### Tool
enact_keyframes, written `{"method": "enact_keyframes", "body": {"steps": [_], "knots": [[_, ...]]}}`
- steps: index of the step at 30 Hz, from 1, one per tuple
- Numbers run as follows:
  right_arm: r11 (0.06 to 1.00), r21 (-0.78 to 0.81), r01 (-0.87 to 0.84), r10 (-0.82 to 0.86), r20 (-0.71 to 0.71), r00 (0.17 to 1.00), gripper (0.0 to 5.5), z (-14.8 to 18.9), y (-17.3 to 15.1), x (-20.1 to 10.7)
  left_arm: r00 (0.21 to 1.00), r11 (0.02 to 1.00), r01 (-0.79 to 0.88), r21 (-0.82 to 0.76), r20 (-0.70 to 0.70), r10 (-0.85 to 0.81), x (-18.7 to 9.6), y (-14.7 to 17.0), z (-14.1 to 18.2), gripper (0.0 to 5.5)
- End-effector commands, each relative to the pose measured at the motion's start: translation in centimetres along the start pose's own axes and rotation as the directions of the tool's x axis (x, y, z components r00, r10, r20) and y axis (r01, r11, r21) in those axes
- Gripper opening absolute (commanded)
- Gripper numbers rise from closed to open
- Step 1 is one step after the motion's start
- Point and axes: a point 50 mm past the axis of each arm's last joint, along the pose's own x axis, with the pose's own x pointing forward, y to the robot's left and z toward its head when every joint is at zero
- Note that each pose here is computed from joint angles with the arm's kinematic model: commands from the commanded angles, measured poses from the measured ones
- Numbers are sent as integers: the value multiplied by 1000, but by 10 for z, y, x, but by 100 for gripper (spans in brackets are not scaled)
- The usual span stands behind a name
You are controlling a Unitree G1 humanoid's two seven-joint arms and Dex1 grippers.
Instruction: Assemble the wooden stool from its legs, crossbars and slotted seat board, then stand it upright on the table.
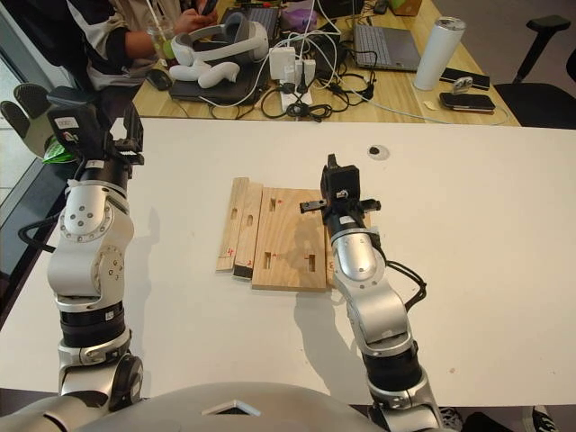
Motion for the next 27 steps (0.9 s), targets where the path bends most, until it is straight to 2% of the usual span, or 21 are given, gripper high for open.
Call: {"method": "enact_keyframes", "body": {"steps": [1, 7, 12, 16, 24, 27], "knots": [[997, 38, 69, -65, -97, 993, 37, -10, -2, -1, 1000, 1000, 4, 8, -26, -4, -2, 2, -4, 304], [991, 19, 133, -129, -144, 981, 37, -15, -10, -4, 999, 999, -41, 31, -28, 42, -7, 15, -4, 304], [973, -12, 228, -228, -144, 963, 37, -16, -32, -4, 976, 974, -217, 65, 38, 215, -15, 57, 10, 304], [965, 4, 261, -256, -162, 953, 37, -20, -40, -1, 933, 933, -359, 24, 38, 358, -25, 87, 14, 304], [974, 81, 211, -198, -144, 970, 37, -24, -39, 14, 946, 946, -323, -27, 6, 323, -27, 63, 6, 304], [977, 94, 189, -178, -116, 977, 37, -19, -35, 19, 960, 959, -278, -58, 3, 279, -24, 45, 6, 304]]}}
